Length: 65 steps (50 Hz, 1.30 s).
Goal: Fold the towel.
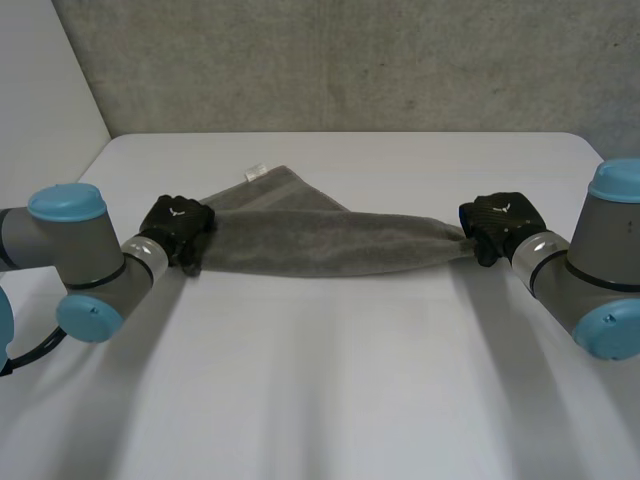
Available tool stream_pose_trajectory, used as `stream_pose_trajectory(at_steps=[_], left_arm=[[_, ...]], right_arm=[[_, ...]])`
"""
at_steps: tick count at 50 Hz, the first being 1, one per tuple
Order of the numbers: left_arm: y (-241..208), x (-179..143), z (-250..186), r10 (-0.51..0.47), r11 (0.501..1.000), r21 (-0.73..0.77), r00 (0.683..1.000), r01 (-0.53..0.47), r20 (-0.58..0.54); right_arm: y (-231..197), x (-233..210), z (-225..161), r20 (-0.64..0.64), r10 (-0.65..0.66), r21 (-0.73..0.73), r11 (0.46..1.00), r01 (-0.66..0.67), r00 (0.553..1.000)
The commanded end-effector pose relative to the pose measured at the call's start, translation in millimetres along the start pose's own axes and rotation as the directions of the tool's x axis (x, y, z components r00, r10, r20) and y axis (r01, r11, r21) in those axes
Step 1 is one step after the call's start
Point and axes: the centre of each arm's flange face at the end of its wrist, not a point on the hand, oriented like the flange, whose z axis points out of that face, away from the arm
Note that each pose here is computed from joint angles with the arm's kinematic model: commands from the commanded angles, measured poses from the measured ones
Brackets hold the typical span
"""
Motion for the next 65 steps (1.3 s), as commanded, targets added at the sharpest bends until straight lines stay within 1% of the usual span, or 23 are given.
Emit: stream_pose_trajectory(at_steps=[1, 11, 20, 23, 25, 26, 28, 29, 31, 32, 34, 37, 39, 40, 42, 45, 47, 50, 56, 58, 61, 63, 65], left_arm=[[2.1, -0.1, 4.7, 0.015, 1.0, 0.015, 1.0, -0.015, 0.005], [4.0, 3.9, 6.5, 0.096, 0.995, 0.023, 0.995, -0.096, 0.007], [-1.2, 3.7, 4.5, 0.095, 0.995, 0.031, 0.995, -0.095, 0.011], [-10.4, 2.8, 1.7, 0.095, 0.994, 0.047, 0.995, -0.096, 0.018], [-30.4, -6.9, -4.0, 0.088, 0.992, 0.084, 0.995, -0.093, 0.054], [-30.5, -6.9, -4.0, 0.088, 0.992, 0.084, 0.995, -0.093, 0.055], [-53.7, -16.4, -11.7, 0.06, 0.988, 0.133, 0.994, -0.072, 0.093], [-53.8, -16.5, -11.7, 0.06, 0.988, 0.133, 0.994, -0.072, 0.093], [-83.5, -27.5, -23.6, 0.003, 0.979, 0.203, 0.993, -0.027, 0.117], [-83.7, -27.6, -23.6, 0.003, 0.979, 0.203, 0.993, -0.027, 0.117], [-111.7, -38.2, -38.2, -0.06, 0.962, 0.272, 0.99, 0.024, 0.128], [-123.2, -43.6, -45.0, -0.091, 0.952, 0.303, 0.987, 0.047, 0.132], [-143.8, -50.8, -58.1, -0.139, 0.931, 0.356, 0.982, 0.085, 0.129], [-143.9, -50.9, -58.2, -0.139, 0.93, 0.356, 0.982, 0.085, 0.129], [-169.7, -60.9, -76.6, -0.185, 0.9, 0.42, 0.974, 0.116, 0.128], [-179.7, -63.8, -86.7, -0.207, 0.887, 0.443, 0.971, 0.134, 0.121], [-195.8, -67.7, -104.9, -0.239, 0.862, 0.48, 0.965, 0.161, 0.105], [-204.8, -68.3, -116.6, -0.252, 0.85, 0.498, 0.963, 0.172, 0.097], [-201.5, -65.5, -121.6, -0.255, 0.864, 0.47, 0.963, 0.184, 0.092], [-192.7, -60.3, -117.2, -0.255, 0.88, 0.431, 0.964, 0.197, 0.08], [-185.5, -58.1, -112.2, -0.256, 0.89, 0.408, 0.963, 0.204, 0.077], [-162.7, -51.2, -94.7, -0.254, 0.915, 0.338, 0.965, 0.218, 0.067], [-154.9, -48.4, -87.9, -0.238, 0.927, 0.312, 0.969, 0.207, 0.067]], right_arm=[[8.9, -1.2, -2.9, 0.01, 0.004, -0.028, 1.0, -0.004, 1.0], [5.0, 0.1, -4.5, 0.005, 0.002, -0.019, 1.0, -0.002, 1.0], [3.2, 0.1, -4.7, 0.005, 0.001, -0.013, 1.0, -0.001, 1.0], [1.7, 1.6, -3.9, 0.001, 0.0, -0.008, 1.0, 0.0, 1.0], [-4.8, 4.6, -4.2, -0.01, -0.005, 0.011, 1.0, 0.005, 1.0], [-4.8, 4.6, -4.2, -0.01, -0.005, 0.011, 1.0, 0.005, 1.0], [-21.2, 10.5, -8.9, -0.029, -0.012, 0.055, 0.998, 0.013, 1.0], [-21.3, 10.6, -8.9, -0.029, -0.012, 0.055, 0.998, 0.013, 1.0], [-42.3, 18.0, -16.7, -0.055, -0.017, 0.111, 0.994, 0.023, 0.998], [-42.4, 18.0, -16.8, -0.055, -0.017, 0.111, 0.994, 0.023, 0.998], [-65.5, 25.1, -27.3, -0.082, -0.021, 0.172, 0.984, 0.035, 0.996], [-79.7, 28.5, -35.2, -0.094, -0.026, 0.209, 0.977, 0.045, 0.995], [-111.9, 34.7, -57.3, -0.118, -0.034, 0.296, 0.953, 0.068, 0.992], [-112.0, 34.7, -57.5, -0.118, -0.034, 0.296, 0.953, 0.068, 0.992], [-141.8, 41.6, -83.2, -0.147, -0.039, 0.369, 0.925, 0.092, 0.988], [-156.2, 45.1, -96.8, -0.163, -0.039, 0.401, 0.91, 0.102, 0.986], [-177.6, 50.8, -119.6, -0.182, -0.034, 0.437, 0.893, 0.111, 0.983], [-187.4, 52.3, -133.3, -0.176, -0.035, 0.432, 0.895, 0.109, 0.984], [-180.8, 51.7, -133.4, -0.141, -0.047, 0.364, 0.926, 0.096, 0.989], [-164.8, 55.7, -118.7, -0.125, -0.054, 0.307, 0.947, 0.09, 0.991], [-155.6, 56.5, -109.1, -0.111, -0.053, 0.279, 0.957, 0.082, 0.992], [-141.4, 53.9, -94.1, -0.084, -0.05, 0.238, 0.969, 0.069, 0.995], [-135.0, 53.1, -87.8, -0.075, -0.049, 0.22, 0.973, 0.064, 0.996]])
